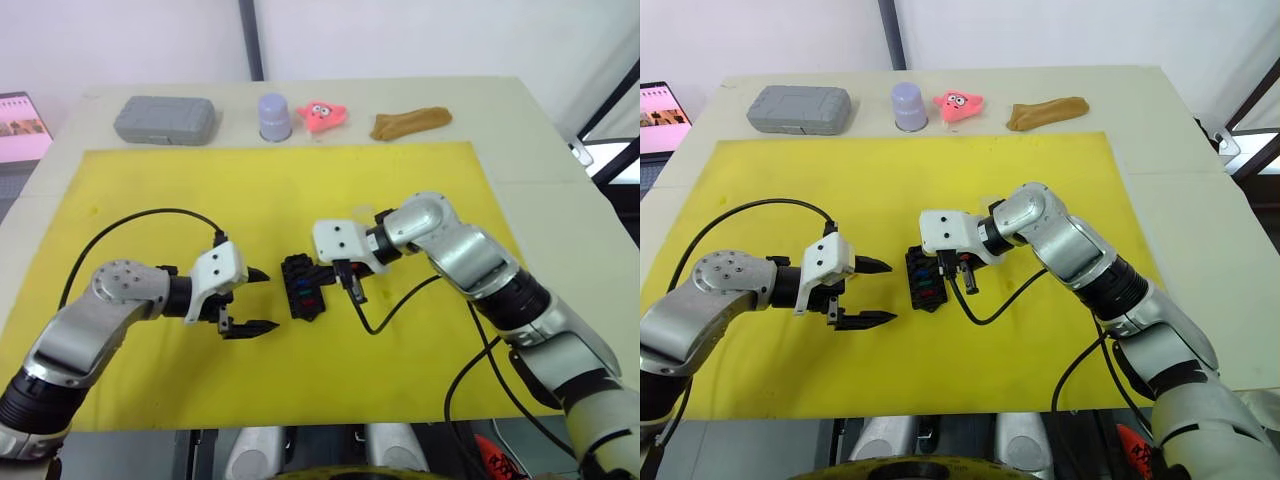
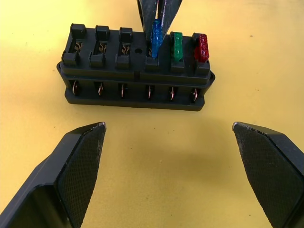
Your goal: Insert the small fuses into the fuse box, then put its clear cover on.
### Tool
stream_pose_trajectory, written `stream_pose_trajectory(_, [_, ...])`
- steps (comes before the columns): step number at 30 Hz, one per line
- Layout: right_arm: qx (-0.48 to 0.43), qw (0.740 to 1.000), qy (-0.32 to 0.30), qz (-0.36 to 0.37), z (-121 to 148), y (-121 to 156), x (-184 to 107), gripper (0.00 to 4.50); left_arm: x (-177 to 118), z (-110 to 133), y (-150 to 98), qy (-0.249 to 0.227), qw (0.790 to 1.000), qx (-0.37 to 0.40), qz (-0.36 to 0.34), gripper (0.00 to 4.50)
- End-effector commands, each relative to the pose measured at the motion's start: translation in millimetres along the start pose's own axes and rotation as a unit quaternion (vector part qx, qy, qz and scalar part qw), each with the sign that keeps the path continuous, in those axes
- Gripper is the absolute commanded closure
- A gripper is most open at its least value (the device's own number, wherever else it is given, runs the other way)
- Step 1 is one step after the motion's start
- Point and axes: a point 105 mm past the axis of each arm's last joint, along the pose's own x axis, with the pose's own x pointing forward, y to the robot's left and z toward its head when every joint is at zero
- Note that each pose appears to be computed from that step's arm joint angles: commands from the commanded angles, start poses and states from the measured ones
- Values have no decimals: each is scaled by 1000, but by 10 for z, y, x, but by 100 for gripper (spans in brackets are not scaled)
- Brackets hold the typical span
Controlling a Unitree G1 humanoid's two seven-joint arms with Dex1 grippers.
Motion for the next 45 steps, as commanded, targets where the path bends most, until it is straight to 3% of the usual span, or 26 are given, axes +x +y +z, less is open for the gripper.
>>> stream_pose_trajectory(1, [-20, 1000, -1, -8, 60, -37, -27, 450, -13, 63, 5, -6, 1000, 17, 3, 2])
stream_pose_trajectory(26, [-35, 999, 19, -2, -8, -40, -15, 450, -8, 71, 7, -9, 1000, 16, 4, 2])
stream_pose_trajectory(28, [-35, 999, 19, -2, -7, -41, -14, 386, -9, 71, 10, -8, 1000, 16, 4, 0])
stream_pose_trajectory(45, [-28, 1000, -3, -5, 143, -94, -116, 386, -5, 78, 19, -11, 1000, 18, 7, 0])
